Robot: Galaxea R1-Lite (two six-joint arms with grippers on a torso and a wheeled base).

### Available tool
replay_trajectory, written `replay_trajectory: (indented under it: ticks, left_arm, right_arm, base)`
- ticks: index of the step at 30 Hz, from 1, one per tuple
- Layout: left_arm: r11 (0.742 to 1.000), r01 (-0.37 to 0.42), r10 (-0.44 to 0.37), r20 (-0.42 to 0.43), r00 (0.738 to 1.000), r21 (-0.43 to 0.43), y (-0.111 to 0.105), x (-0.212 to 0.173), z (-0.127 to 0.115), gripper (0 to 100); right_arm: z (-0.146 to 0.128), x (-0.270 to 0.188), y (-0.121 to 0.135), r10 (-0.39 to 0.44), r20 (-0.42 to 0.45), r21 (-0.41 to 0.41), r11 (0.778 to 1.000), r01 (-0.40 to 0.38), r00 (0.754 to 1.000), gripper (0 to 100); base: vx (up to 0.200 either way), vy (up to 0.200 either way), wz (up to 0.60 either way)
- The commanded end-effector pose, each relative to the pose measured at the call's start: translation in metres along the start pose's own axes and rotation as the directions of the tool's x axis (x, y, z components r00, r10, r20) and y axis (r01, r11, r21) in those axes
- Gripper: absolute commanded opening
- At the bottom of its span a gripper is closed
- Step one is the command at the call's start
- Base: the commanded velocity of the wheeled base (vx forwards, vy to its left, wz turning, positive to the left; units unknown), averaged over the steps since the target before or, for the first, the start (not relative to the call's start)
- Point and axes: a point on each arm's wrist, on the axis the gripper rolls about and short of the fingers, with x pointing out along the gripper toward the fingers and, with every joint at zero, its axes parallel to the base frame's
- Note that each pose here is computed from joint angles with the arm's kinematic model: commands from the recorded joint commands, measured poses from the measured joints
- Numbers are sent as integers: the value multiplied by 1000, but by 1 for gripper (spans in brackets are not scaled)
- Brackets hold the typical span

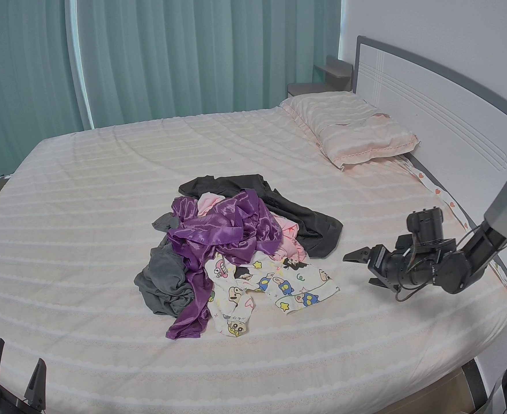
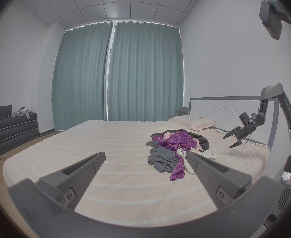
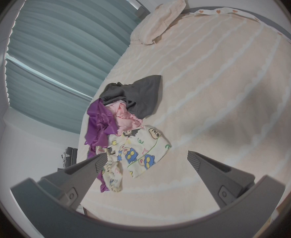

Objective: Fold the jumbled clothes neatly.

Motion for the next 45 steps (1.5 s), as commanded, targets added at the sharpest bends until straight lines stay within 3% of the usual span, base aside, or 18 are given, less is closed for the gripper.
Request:
replay_trajectory:
  ticks: [1,9,18,22,27,33,34,45]
  left_arm:
    - [1000,-1,1,-11,1000,-7,0,1,-5,100]
    - [1000,-3,3,-11,1000,-7,0,1,-5,100]
    - [1000,-1,1,-11,1000,-7,0,1,-5,100]
    - [1000,-1,1,-11,1000,-7,0,1,-5,100]
    - [1000,-1,1,-11,1000,-4,0,1,-5,100]
    - [1000,-1,1,-11,1000,-2,0,1,-5,100]
    - [1000,-3,3,-11,1000,-2,0,1,-5,100]
    - [1000,-1,1,-11,1000,0,0,1,-5,100]
  right_arm:
    - [-20,46,-8,-41,-59,-12,999,41,997,100]
    - [-32,73,-7,-65,-69,-42,997,62,995,100]
    - [-45,89,17,-47,-109,-94,995,37,993,100]
    - [-42,97,28,-33,-104,-103,994,23,994,100]
    - [-57,129,32,-110,-61,-140,985,100,992,100]
    - [-58,134,39,-96,-45,-150,985,88,994,100]
    - [-57,134,39,-95,-41,-148,985,88,995,0]
    - [-48,111,43,-97,-16,-135,986,94,995,0]
  base:
    - [0,0,0]
    - [0,0,0]
    - [0,0,0]
    - [0,0,0]
    - [0,0,0]
    - [0,0,0]
    - [0,0,0]
    - [0,0,0]
